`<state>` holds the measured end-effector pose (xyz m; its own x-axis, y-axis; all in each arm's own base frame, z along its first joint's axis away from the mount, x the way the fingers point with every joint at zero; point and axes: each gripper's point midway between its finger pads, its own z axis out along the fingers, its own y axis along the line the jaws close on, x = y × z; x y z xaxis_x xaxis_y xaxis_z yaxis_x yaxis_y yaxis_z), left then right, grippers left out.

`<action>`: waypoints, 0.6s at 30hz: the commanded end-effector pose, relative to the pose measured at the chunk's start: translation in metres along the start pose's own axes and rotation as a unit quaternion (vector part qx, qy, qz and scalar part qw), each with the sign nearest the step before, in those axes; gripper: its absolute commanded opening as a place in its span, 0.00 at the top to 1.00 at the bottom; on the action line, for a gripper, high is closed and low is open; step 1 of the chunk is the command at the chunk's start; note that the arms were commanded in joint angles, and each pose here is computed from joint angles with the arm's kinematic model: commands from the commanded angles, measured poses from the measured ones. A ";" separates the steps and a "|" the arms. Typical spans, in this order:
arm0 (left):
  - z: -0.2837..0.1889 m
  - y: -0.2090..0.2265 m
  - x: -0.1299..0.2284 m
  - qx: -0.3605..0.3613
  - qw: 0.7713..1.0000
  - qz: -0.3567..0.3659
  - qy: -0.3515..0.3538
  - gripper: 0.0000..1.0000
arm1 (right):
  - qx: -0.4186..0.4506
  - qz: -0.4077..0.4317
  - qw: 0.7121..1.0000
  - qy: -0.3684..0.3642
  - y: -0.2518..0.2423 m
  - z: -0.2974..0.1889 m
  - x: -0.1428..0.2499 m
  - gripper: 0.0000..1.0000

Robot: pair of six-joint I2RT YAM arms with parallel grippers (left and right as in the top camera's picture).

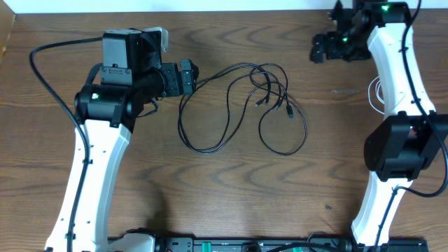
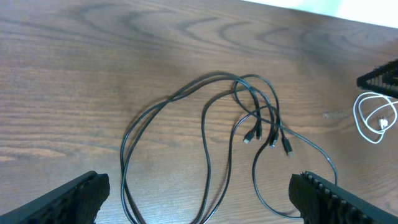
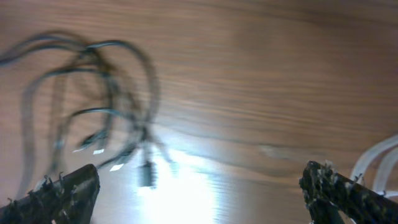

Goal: Untangle cables

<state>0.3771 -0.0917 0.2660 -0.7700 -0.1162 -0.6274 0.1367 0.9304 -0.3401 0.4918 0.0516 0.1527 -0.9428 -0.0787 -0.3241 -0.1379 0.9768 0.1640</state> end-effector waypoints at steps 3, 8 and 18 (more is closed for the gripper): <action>0.008 0.006 0.001 -0.008 1.000 0.003 0.011 0.02 | -0.058 -0.050 0.997 -0.001 0.057 -0.019 0.005 0.01; 0.012 0.008 0.002 -0.009 1.000 0.001 0.016 0.02 | -0.065 -0.088 0.993 0.039 0.079 -0.004 0.027 0.01; 0.012 0.008 0.003 -0.009 1.000 0.001 0.017 0.02 | -0.171 -0.143 0.967 0.122 0.116 0.036 0.089 0.03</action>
<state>0.3810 -0.0921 0.2534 -0.7922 -0.1133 -0.5996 0.1246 0.9319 -0.3407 0.4216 0.1354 0.1035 -0.9423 -0.3082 -0.1308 -0.3341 0.8914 0.3061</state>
